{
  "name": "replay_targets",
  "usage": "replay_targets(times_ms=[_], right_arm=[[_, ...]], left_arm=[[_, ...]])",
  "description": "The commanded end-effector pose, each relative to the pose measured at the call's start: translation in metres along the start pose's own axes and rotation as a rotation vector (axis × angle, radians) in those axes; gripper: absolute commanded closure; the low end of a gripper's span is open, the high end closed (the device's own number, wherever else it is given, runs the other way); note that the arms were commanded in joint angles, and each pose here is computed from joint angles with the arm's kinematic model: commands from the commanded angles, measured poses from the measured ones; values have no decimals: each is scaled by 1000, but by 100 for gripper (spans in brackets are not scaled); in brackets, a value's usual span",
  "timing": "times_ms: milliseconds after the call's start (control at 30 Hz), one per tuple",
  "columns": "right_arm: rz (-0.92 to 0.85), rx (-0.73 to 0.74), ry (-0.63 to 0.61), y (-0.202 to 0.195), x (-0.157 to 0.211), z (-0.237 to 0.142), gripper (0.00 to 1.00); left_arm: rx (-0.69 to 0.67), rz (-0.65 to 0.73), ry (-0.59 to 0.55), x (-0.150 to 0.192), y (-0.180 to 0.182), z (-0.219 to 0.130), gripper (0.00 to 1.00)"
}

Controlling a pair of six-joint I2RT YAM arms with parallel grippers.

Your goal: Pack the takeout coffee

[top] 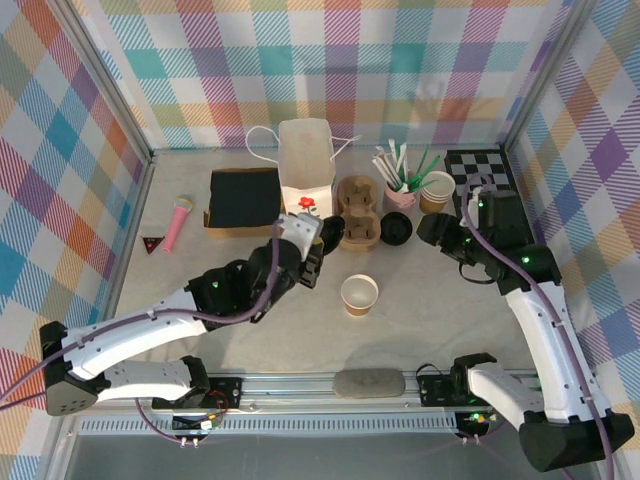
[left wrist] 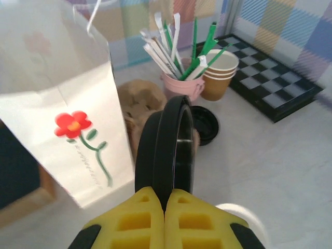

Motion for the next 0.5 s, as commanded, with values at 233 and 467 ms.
replay_targets(times_ms=[233, 467], right_arm=[[113, -323, 273, 37, 10, 11, 39], [133, -362, 318, 40, 13, 7, 43]], left_arm=[[-425, 566, -71, -15, -40, -12, 100], [-528, 804, -119, -12, -84, 0, 100]])
Point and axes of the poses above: each hand's point on the last joint's axis, 136 mm out from that joint toward the fingers, its own z axis out along the fingers, its own y axis along the line the jaws close on, x = y × z, the point moved 5 cm from there along -z, back along the fingers, and after that the axes turned 13 degrees about z, right-handed, at the moved point
